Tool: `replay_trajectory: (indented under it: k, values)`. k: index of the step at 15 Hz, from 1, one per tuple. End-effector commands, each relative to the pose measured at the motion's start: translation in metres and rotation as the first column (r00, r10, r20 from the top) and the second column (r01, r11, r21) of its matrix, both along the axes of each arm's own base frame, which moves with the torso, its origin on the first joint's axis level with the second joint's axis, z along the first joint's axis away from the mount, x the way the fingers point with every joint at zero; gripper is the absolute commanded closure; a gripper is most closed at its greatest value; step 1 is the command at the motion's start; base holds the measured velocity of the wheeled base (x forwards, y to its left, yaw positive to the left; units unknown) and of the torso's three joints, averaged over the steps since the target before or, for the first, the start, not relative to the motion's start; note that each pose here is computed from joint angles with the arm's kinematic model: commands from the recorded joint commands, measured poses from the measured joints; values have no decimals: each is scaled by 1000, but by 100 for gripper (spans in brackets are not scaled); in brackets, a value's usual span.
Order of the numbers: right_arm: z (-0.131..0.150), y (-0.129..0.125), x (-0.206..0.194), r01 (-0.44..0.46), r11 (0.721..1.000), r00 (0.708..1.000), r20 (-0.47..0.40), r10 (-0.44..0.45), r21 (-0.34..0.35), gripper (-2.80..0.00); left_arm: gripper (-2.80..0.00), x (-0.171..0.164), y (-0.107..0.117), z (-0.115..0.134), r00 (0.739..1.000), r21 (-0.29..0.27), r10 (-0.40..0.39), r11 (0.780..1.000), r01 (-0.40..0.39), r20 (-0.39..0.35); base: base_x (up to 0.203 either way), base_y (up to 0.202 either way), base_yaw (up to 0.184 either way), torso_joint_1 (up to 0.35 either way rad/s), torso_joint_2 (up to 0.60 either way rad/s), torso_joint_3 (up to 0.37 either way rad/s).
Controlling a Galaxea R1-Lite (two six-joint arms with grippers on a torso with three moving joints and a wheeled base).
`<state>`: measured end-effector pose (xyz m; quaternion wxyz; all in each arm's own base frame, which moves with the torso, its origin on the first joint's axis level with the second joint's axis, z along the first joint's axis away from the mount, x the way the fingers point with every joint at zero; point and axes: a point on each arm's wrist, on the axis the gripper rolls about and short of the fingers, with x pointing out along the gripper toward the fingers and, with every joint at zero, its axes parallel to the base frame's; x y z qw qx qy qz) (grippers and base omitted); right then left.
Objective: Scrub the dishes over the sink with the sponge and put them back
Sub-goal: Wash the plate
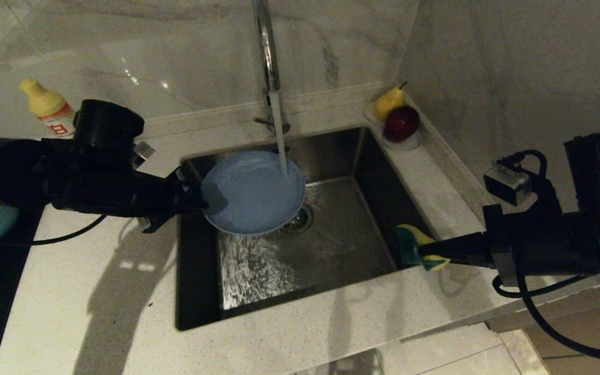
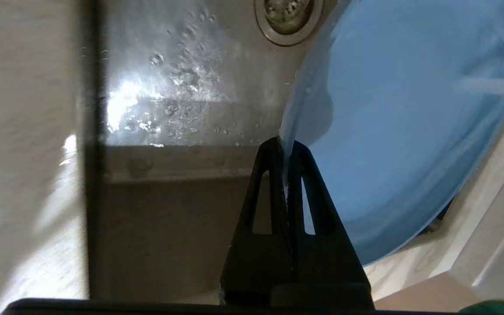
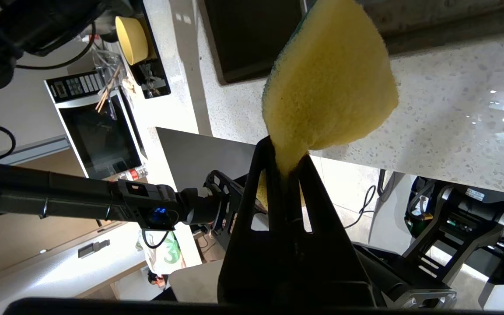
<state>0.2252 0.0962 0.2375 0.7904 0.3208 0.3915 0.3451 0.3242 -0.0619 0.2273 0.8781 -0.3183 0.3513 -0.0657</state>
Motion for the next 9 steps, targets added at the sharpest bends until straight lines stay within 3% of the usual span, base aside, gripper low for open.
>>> replay_trajectory:
  k: [1,9]
  values:
    - [-2,0,1,-2,1000,1000,-10,2,1,0,0,10,-10,-12,1000,-4,-22,1000,22,-3,0,0,0,0,0,0]
    - [-8,0,2,-2,1000,1000,-27,1,-6,0,0,19,-46,-36,994,-18,-107,994,106,-36,0,0,0,0,0,0]
